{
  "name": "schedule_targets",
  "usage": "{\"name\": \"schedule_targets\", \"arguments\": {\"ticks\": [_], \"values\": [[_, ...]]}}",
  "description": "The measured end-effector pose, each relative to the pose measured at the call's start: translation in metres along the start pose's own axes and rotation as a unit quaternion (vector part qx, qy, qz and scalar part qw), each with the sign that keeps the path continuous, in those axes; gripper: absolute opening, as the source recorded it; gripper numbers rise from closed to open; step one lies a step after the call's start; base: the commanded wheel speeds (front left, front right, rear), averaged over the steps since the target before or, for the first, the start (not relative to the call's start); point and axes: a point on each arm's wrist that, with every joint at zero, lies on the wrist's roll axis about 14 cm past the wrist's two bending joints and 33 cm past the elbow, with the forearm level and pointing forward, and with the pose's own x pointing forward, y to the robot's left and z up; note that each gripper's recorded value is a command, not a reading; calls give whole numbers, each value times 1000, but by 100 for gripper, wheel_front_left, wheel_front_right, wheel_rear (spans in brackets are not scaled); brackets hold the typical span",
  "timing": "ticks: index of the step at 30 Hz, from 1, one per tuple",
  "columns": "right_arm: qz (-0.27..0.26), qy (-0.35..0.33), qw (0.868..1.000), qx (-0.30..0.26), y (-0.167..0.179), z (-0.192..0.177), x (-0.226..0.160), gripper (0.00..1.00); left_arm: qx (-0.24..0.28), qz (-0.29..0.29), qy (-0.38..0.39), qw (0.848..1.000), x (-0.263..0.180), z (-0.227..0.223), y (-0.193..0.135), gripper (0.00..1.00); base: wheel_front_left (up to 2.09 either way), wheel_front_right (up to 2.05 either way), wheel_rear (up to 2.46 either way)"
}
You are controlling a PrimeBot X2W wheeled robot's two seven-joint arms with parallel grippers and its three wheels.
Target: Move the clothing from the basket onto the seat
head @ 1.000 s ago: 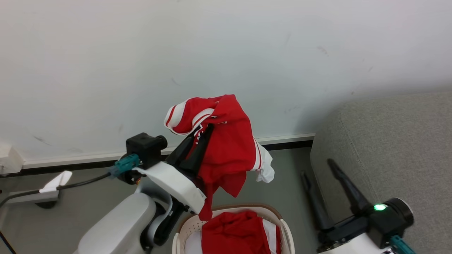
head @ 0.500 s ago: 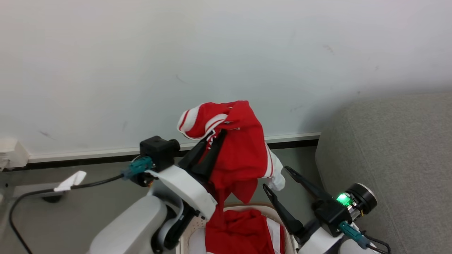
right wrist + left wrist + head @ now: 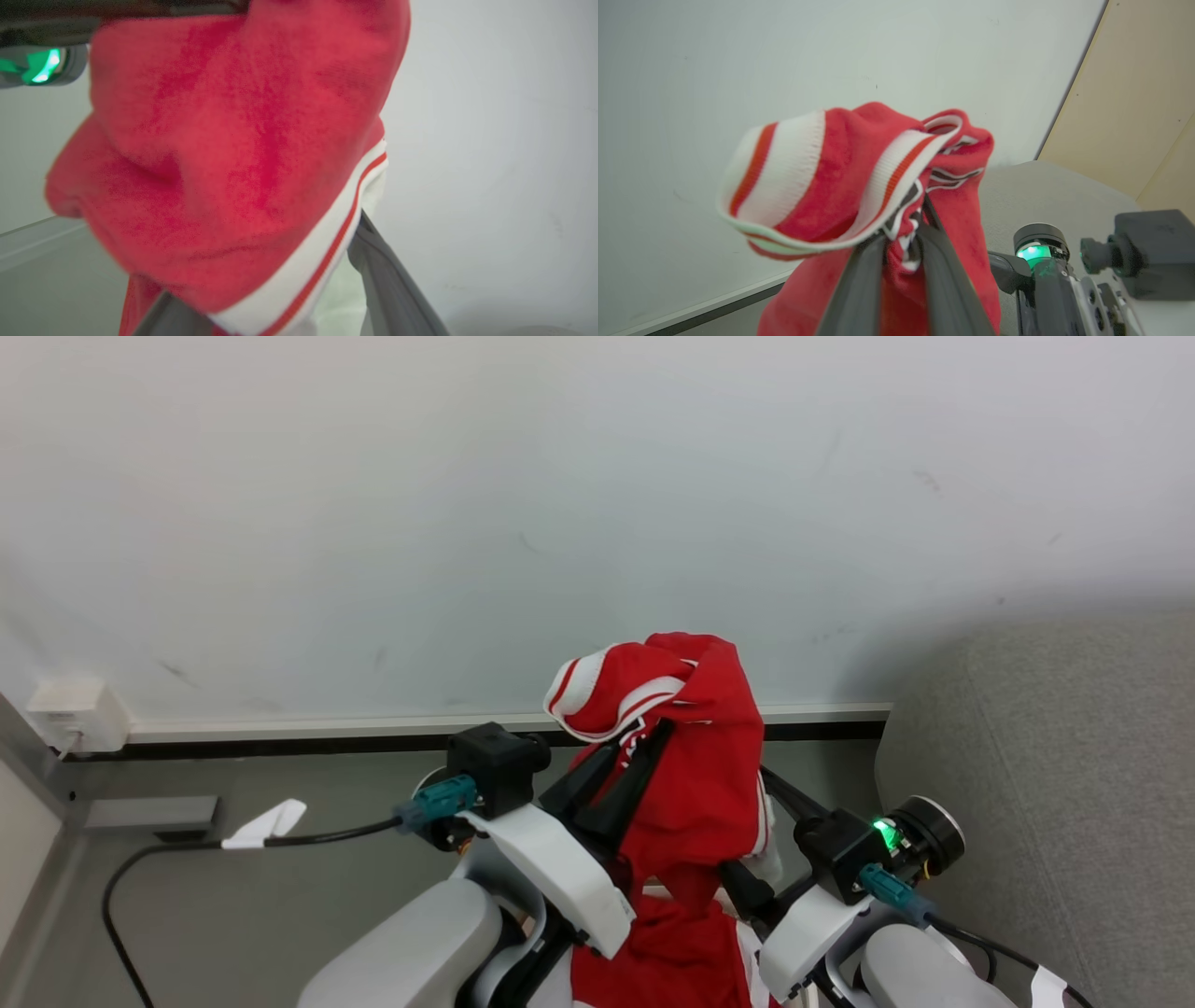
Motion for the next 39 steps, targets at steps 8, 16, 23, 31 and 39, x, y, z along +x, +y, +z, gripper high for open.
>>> {"name": "schedule_targets", "arguments": {"ticks": [8,16,23,31,39], "values": [[8,-5,1000,20,6,3,8,0,1,9,1,1000,-6,-1,3,0,0,0,0],[-24,-14,995,98,-1,0,-2,0,1,15,9,1000,-9,-5,6,0,0,0,0],[-92,-45,973,205,-26,1,-23,0,-6,-11,21,1000,-6,-15,-10,100,0,0,0],[-167,-104,949,247,-72,21,-53,0,-17,-56,30,998,4,-27,-36,100,0,0,0],[-247,-148,935,208,-131,41,-109,0,-19,-119,32,992,19,-38,-70,100,0,0,0]]}}
